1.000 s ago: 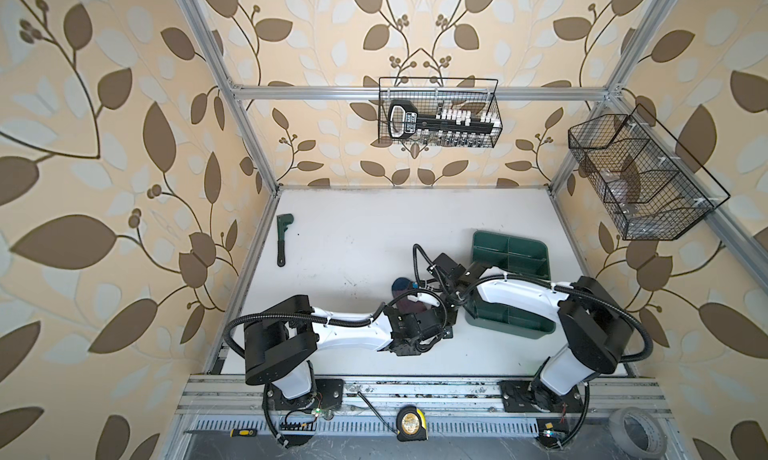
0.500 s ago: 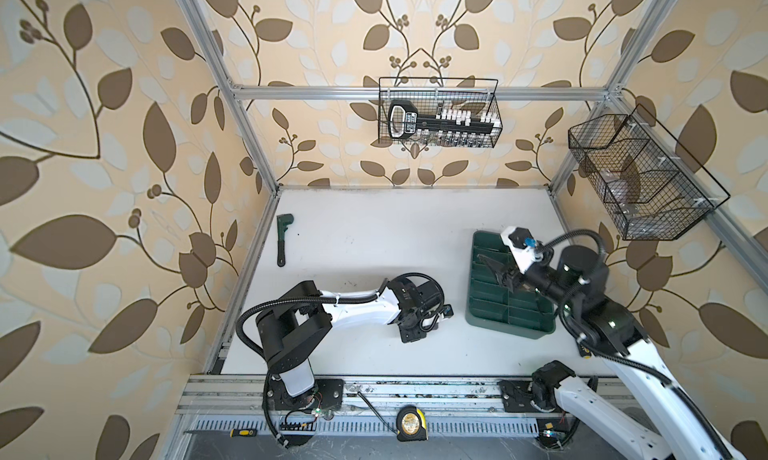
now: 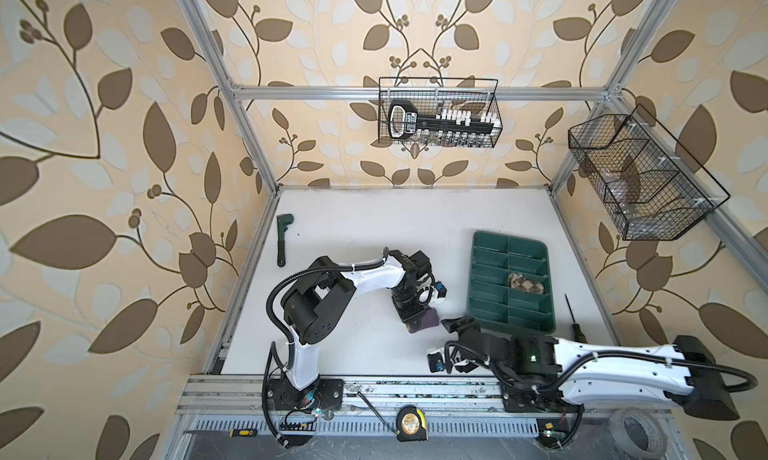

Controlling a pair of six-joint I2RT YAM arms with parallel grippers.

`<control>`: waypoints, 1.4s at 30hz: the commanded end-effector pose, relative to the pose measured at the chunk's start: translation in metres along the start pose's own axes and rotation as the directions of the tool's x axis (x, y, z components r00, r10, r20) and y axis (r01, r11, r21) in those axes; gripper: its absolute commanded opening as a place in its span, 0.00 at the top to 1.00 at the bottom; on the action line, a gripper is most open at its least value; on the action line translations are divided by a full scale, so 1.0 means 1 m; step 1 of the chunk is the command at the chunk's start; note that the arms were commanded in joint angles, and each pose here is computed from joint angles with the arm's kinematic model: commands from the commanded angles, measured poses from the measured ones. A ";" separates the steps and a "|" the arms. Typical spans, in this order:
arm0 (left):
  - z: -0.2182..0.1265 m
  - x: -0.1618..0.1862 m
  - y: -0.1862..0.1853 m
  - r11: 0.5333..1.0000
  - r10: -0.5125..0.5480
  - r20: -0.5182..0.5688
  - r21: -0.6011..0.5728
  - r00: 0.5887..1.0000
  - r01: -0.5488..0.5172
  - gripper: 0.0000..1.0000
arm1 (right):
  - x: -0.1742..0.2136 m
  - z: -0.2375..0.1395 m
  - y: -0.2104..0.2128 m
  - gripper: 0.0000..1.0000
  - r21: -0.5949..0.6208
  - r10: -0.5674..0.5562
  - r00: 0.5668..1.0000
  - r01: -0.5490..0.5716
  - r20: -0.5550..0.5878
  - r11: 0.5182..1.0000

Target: Roll the socks

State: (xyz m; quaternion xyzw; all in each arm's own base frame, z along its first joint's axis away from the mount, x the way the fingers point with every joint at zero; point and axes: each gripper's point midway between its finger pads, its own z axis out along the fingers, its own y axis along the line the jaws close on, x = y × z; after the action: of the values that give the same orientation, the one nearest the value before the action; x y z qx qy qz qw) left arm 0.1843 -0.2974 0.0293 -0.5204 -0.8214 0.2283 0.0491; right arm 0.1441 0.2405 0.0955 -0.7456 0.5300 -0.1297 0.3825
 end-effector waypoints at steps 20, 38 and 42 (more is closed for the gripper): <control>0.003 0.017 -0.004 0.999 -0.037 -0.051 0.018 0.998 0.038 0.99 | 0.011 0.101 0.026 0.78 -0.173 0.010 0.994 -0.030 -0.113 0.984; -0.229 0.065 -0.012 0.672 0.302 0.600 -0.685 0.741 0.282 0.32 | 0.016 0.055 0.083 0.76 -0.628 0.112 0.925 -0.332 -0.364 0.704; -0.240 0.083 -0.023 0.692 0.272 0.700 -0.619 0.660 0.371 0.09 | 0.007 0.065 0.078 0.76 -0.656 0.093 0.931 -0.318 -0.353 0.684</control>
State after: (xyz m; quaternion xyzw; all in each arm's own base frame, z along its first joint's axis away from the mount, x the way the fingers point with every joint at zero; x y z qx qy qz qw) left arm 0.1975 -0.1632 0.2536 -0.3684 -0.7760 0.0925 -0.5035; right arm 0.1662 0.2788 0.0206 -0.7320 0.6713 -0.0049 0.1159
